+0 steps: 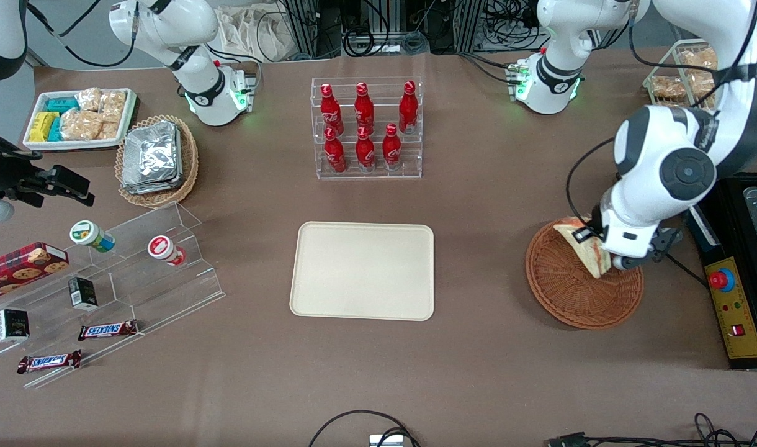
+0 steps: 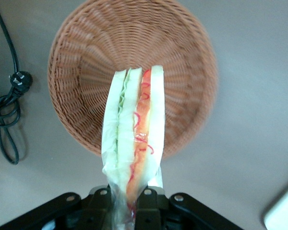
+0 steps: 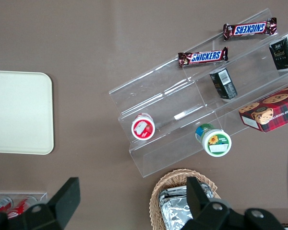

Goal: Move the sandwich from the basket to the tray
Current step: 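Carry the sandwich with the left gripper over to the cream tray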

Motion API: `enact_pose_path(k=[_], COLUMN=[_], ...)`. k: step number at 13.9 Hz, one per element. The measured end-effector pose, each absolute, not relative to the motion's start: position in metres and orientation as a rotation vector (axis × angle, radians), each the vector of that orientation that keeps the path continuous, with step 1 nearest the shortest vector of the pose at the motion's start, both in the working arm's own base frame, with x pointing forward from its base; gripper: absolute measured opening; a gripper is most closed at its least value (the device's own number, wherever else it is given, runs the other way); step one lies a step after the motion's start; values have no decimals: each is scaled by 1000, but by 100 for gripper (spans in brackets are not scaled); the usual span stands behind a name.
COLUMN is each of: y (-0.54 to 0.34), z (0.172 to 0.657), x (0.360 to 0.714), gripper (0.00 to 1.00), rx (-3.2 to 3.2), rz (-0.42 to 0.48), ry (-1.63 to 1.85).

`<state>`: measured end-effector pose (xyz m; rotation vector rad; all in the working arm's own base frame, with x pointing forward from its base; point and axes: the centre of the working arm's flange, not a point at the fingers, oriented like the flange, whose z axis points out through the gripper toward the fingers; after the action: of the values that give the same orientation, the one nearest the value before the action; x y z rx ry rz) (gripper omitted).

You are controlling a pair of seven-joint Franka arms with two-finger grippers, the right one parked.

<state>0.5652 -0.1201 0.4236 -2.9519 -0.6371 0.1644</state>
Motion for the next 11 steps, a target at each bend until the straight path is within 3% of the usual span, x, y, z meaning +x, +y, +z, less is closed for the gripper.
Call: enact_pose_path(k=[5, 8, 11], y=[-236, -303, -362], z=[479, 454, 422], x=[544, 530, 540], gripper=[16, 16, 16], rx=[-3006, -3025, -3062], rz=[207, 265, 310], ry=[-332, -190, -110])
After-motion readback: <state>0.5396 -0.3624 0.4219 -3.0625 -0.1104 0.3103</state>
